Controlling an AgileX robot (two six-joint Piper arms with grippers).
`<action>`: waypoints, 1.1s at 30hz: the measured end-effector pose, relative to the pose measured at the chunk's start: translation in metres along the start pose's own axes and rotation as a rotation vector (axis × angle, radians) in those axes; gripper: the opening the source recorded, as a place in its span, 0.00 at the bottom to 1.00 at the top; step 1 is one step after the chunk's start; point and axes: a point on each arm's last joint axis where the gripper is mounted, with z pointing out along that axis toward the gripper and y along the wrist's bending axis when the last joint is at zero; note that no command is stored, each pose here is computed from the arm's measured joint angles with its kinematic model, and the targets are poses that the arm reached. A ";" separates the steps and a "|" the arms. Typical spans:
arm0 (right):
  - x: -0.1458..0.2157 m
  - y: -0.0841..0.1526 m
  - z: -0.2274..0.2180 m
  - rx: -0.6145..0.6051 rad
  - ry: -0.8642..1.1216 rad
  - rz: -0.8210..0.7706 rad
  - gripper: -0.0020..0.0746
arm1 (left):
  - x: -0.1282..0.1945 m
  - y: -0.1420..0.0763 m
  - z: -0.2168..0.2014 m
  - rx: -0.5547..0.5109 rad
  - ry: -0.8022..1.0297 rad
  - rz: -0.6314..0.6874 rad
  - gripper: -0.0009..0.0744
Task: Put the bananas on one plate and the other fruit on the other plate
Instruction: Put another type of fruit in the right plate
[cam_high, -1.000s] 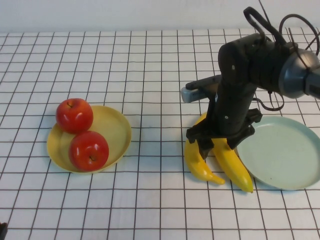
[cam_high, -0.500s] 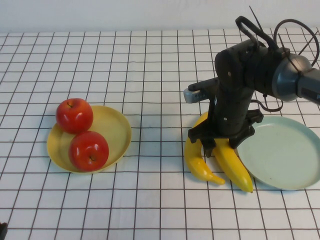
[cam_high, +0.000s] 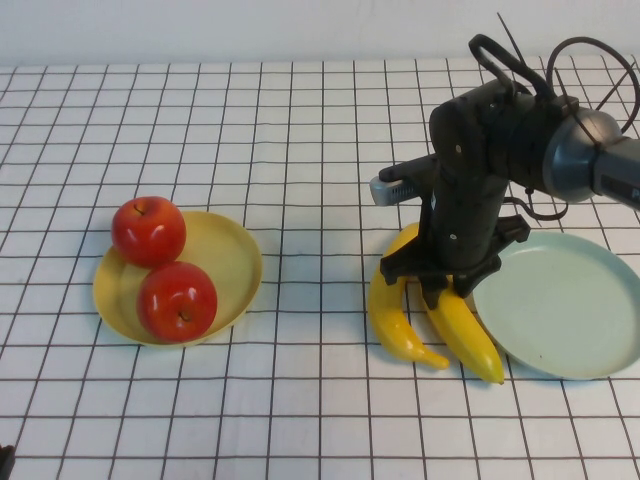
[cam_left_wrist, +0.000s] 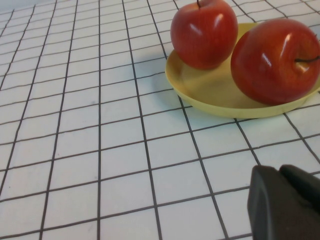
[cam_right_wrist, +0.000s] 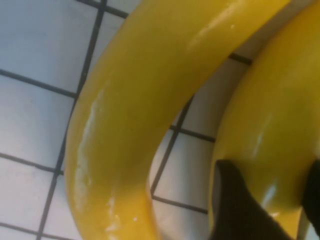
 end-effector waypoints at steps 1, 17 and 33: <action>0.000 0.000 0.000 0.000 0.000 0.000 0.36 | 0.000 0.000 0.000 0.000 0.000 0.000 0.01; -0.005 0.004 0.015 -0.033 -0.012 0.015 0.60 | 0.000 0.000 0.000 0.000 0.000 0.000 0.01; -0.005 -0.025 -0.078 -0.070 -0.252 0.077 0.45 | 0.000 0.000 0.000 0.000 0.000 0.000 0.01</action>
